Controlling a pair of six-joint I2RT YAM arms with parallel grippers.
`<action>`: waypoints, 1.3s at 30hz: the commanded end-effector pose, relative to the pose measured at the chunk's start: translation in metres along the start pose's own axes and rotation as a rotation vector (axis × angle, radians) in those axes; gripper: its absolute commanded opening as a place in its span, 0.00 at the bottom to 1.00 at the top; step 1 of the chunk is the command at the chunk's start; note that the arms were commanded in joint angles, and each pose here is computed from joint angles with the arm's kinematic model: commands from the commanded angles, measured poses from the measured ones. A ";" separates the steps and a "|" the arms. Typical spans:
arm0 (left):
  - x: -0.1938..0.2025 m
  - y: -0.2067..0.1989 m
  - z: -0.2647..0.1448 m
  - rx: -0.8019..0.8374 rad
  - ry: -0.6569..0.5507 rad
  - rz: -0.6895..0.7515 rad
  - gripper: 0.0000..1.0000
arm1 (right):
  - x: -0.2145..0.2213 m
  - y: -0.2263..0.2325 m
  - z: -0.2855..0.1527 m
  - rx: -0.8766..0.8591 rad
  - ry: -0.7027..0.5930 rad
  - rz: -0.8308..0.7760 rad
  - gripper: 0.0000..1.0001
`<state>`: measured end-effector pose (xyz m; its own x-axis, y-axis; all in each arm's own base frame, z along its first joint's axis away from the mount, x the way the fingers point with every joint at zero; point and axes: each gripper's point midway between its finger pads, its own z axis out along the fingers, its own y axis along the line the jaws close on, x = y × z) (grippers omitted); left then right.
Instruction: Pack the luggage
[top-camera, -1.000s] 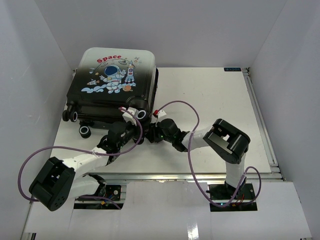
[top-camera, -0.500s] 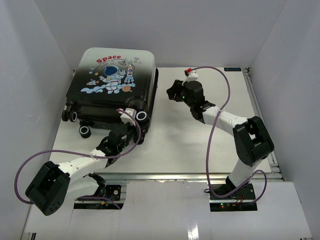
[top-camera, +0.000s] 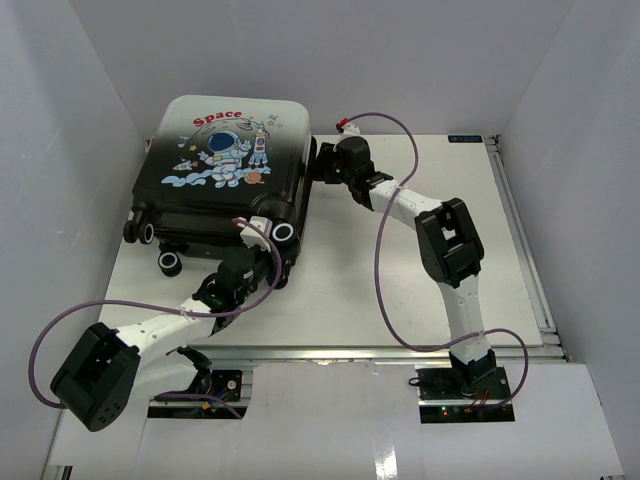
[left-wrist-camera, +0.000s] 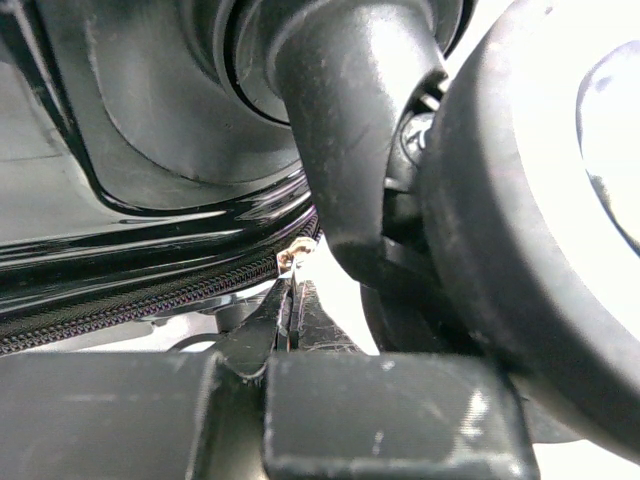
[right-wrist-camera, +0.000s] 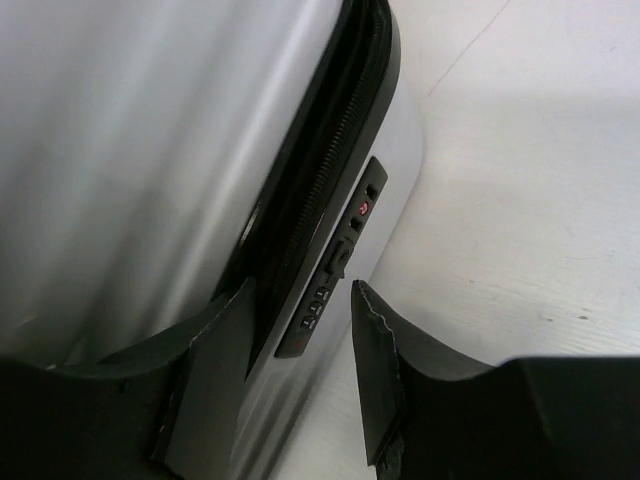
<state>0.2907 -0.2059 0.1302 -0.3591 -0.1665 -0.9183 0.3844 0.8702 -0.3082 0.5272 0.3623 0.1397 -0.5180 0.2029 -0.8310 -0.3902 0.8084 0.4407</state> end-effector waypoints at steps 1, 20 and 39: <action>-0.054 -0.018 -0.004 0.056 -0.180 -0.031 0.00 | 0.005 0.004 0.014 0.023 0.053 0.021 0.48; -0.053 -0.049 0.004 0.218 -0.179 0.001 0.00 | 0.086 -0.007 -0.007 0.088 0.148 0.125 0.08; -0.047 -0.139 -0.005 0.563 -0.180 0.145 0.00 | 0.163 0.025 -0.077 0.038 0.118 0.161 0.08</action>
<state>0.2430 -0.2849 0.1263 -0.3637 -0.0272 -0.9311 0.7099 0.6391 -0.2959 0.4872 0.3156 0.1249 -0.3557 0.5367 -0.7651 -0.1540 0.7738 0.6144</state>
